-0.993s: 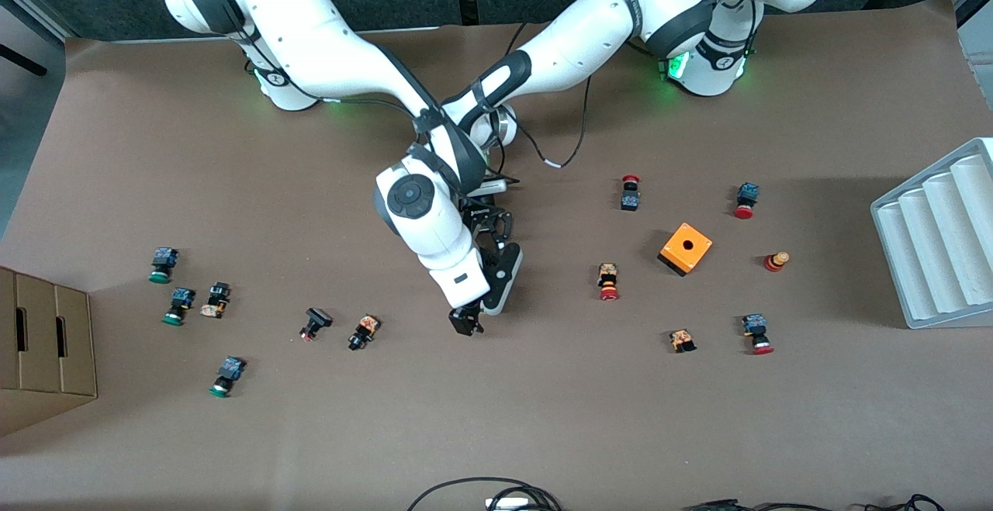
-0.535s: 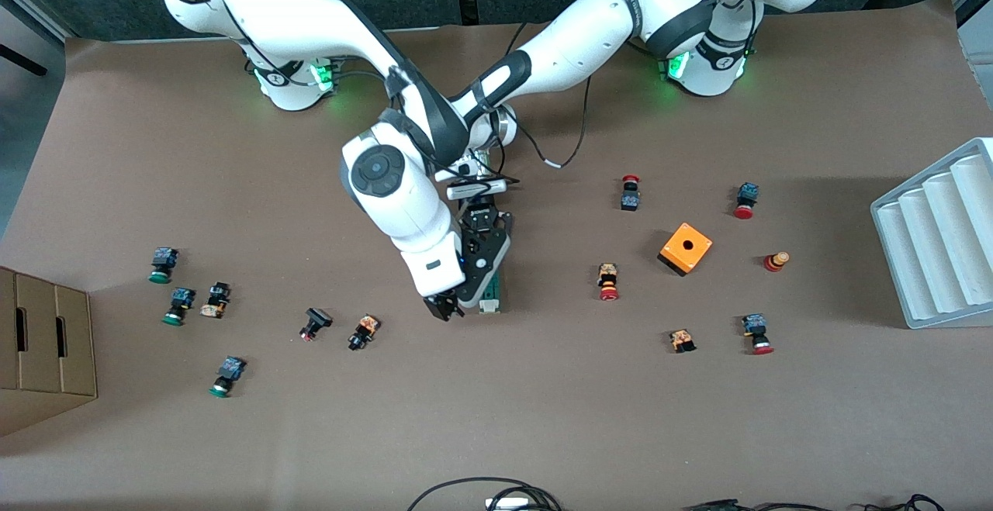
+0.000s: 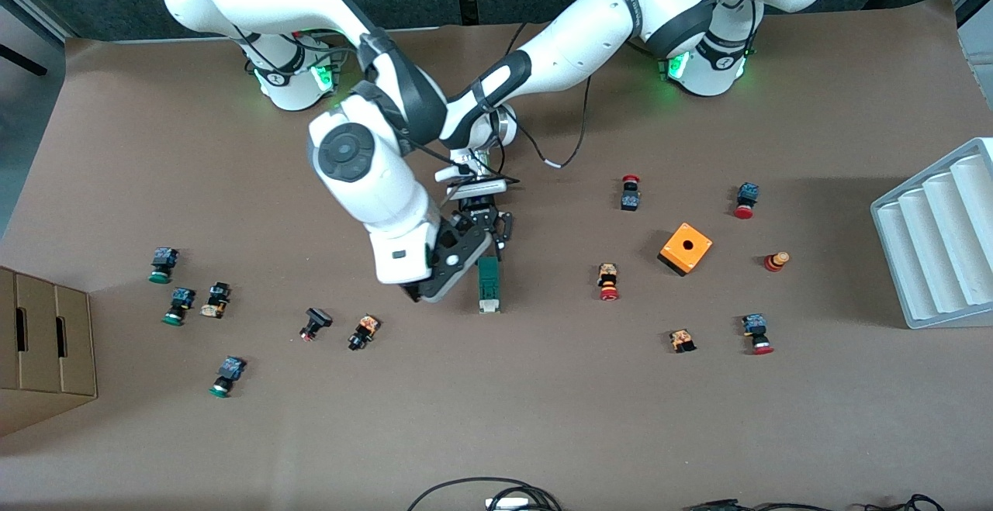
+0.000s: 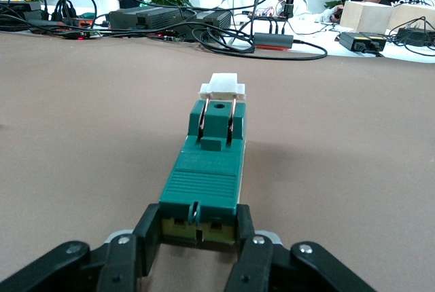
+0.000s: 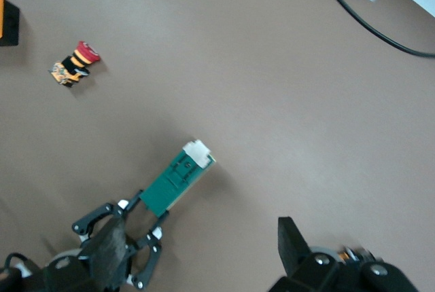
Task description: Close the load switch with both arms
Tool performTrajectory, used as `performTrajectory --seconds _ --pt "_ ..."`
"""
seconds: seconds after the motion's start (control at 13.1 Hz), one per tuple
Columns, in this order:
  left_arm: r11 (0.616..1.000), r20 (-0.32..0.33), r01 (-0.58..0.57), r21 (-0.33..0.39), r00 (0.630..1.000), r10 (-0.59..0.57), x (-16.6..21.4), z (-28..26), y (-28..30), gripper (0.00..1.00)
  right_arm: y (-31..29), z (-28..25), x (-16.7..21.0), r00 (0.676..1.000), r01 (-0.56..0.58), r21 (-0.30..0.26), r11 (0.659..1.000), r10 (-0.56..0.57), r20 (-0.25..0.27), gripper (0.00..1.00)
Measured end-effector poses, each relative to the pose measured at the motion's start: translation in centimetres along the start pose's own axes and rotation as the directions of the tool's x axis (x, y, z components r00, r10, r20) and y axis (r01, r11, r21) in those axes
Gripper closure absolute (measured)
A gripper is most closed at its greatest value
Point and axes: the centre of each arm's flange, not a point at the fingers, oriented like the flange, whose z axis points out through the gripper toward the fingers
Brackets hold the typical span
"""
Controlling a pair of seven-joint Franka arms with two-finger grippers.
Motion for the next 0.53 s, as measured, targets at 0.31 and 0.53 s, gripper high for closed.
performTrajectory --seconds 0.31,0.53 --pt "1.000 0.000 0.000 0.000 1.000 0.000 0.0 0.0 0.0 0.52 3.5 -4.6 -1.8 0.998 -0.058 0.012 0.998 0.057 0.033 0.00" --pt "1.000 0.000 0.000 0.000 1.000 0.000 0.0 0.0 0.0 0.52 6.6 -7.0 -3.6 0.992 -0.110 0.019 0.994 0.108 0.068 0.00"
